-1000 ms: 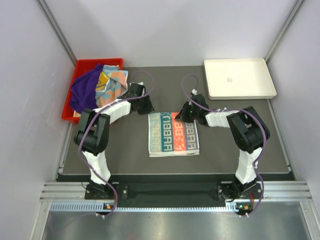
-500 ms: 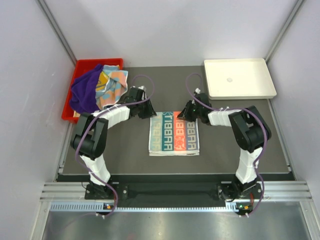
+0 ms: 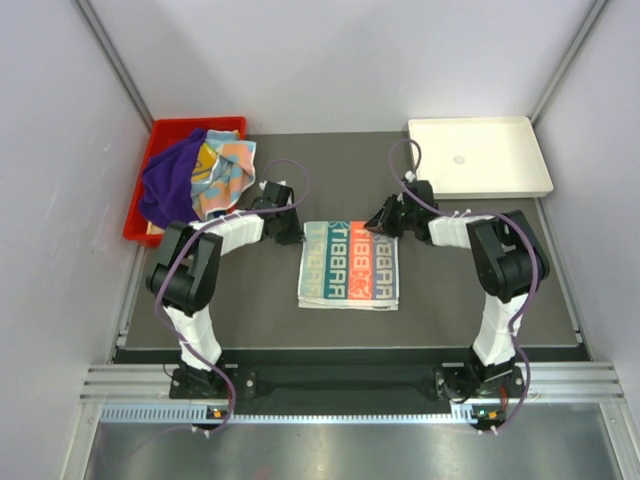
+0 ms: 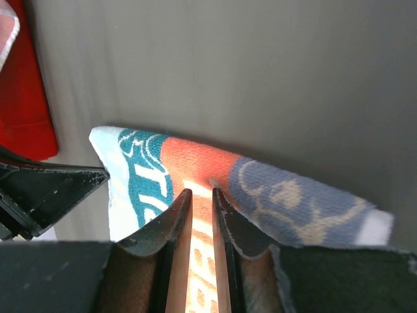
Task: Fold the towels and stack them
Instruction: Fold the towel
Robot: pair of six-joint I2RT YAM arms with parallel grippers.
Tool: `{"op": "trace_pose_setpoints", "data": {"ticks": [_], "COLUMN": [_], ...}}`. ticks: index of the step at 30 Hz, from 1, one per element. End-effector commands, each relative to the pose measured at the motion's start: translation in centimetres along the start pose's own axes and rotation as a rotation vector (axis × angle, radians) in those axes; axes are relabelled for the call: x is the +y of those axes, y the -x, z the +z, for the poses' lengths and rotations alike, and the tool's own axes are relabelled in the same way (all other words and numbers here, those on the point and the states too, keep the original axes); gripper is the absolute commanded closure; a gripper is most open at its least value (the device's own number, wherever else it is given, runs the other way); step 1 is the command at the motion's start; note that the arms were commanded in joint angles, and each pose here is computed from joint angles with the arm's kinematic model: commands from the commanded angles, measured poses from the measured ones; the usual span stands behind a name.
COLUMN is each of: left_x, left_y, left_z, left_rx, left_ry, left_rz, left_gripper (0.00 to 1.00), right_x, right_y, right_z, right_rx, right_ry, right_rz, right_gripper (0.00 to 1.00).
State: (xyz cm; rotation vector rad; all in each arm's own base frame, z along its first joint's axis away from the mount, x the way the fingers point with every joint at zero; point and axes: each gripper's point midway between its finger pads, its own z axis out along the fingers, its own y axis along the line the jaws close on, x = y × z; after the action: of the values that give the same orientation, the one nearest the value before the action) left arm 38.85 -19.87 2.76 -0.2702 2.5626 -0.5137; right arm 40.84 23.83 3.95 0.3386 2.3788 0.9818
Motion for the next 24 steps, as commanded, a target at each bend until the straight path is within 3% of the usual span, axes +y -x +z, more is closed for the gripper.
{"op": "trace_pose_setpoints", "data": {"ticks": [1, 12, 19, 24], "left_x": [1.1, 0.4, -0.4, -1.9], "left_y": [0.8, 1.5, 2.6, 5.1], "left_z": [-0.1, -0.6, -1.1, -2.5], "left_rx": [-0.027, -0.041, -0.057, -0.110], "left_ry": [0.071, 0.062, 0.048, 0.024], "left_rz": [-0.001, 0.000, 0.013, 0.037], "left_gripper": [0.78, 0.79, 0.79, 0.76], "right_x": [1.1, -4.0, -2.7, -3.0], "right_y": [2.0, 3.9, 5.7, 6.4], "right_z": [-1.2, -3.0, -4.2, -5.3], "right_rx": [-0.047, -0.077, -0.084, -0.096], "right_ry": [0.064, -0.026, 0.048, -0.008], "right_rz": [-0.039, -0.061, -0.097, -0.122], "right_gripper": [0.81, 0.81, 0.79, 0.79]}}
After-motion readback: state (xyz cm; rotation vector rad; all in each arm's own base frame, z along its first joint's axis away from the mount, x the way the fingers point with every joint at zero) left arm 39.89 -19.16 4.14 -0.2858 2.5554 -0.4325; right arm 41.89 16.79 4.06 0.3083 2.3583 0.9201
